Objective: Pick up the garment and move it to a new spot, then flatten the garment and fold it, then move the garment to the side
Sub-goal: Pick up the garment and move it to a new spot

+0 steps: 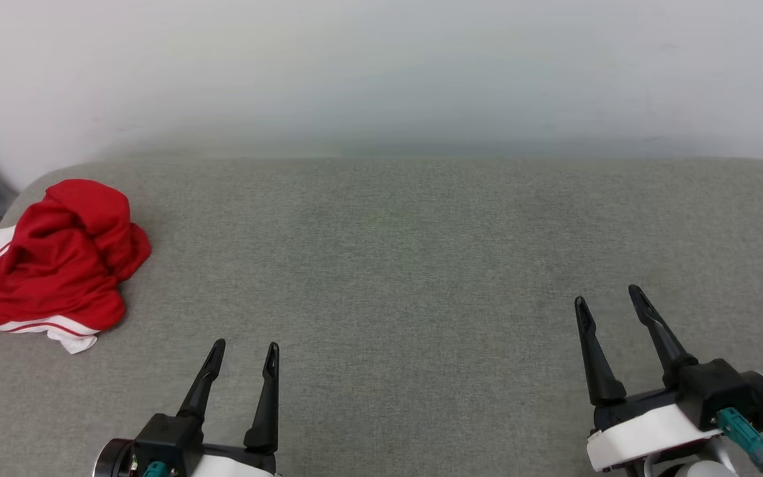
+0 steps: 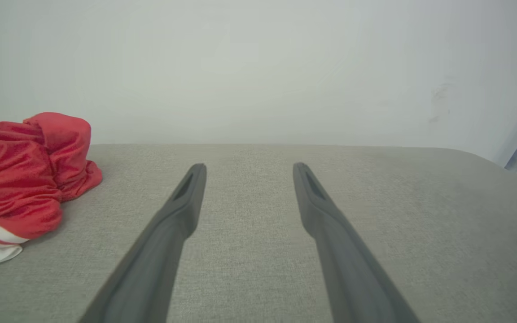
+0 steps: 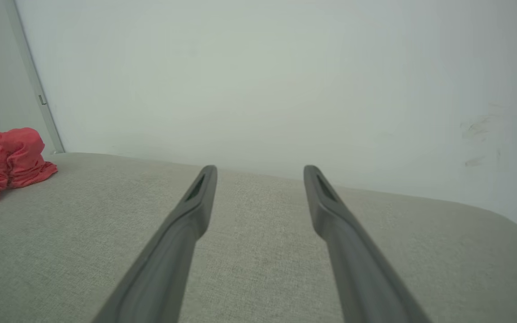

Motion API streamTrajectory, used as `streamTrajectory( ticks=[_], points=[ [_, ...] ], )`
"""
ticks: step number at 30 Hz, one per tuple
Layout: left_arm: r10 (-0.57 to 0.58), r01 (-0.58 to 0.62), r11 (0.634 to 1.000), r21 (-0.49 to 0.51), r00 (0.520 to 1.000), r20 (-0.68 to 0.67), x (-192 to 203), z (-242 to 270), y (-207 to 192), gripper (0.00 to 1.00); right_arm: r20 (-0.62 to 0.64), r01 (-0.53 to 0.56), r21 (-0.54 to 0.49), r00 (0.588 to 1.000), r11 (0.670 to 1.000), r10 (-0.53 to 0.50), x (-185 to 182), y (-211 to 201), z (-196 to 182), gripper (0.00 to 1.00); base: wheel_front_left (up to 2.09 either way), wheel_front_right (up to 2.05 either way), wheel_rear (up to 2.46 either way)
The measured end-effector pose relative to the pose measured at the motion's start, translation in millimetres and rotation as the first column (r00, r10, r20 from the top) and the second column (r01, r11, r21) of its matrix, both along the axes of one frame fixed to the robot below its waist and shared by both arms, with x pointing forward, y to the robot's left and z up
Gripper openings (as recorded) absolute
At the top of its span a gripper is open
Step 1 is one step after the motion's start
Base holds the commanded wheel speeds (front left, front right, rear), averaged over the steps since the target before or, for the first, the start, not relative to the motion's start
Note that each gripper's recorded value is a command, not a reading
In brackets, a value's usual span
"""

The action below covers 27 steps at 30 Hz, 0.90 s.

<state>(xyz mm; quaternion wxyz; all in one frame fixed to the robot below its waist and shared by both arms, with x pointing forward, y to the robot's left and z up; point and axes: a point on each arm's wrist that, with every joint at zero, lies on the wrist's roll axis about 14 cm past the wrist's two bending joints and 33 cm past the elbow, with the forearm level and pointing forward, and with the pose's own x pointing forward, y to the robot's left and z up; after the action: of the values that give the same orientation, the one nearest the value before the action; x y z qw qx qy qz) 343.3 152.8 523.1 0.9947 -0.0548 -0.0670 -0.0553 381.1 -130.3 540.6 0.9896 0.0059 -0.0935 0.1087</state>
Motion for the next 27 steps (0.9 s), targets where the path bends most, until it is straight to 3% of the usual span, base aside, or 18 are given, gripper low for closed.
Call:
streamTrajectory(
  ticks=[13, 27],
  points=[
    [0.199, -0.199, 0.98, 0.014, 0.98, 0.006, -38, 1, 61, 1.0, -0.009, -0.196, 0.003, 0.981, 0.981, 0.196, 2, 67, -2, 1.0, 0.0, 0.0, 0.0],
    [0.389, -0.389, 0.921, 0.013, 0.921, -0.006, -95, -6, 112, 1.0, -0.004, -0.409, -0.009, 0.913, 0.913, 0.409, -9, 141, 1, 1.0, 0.0, 0.0, 0.0]
  ],
)
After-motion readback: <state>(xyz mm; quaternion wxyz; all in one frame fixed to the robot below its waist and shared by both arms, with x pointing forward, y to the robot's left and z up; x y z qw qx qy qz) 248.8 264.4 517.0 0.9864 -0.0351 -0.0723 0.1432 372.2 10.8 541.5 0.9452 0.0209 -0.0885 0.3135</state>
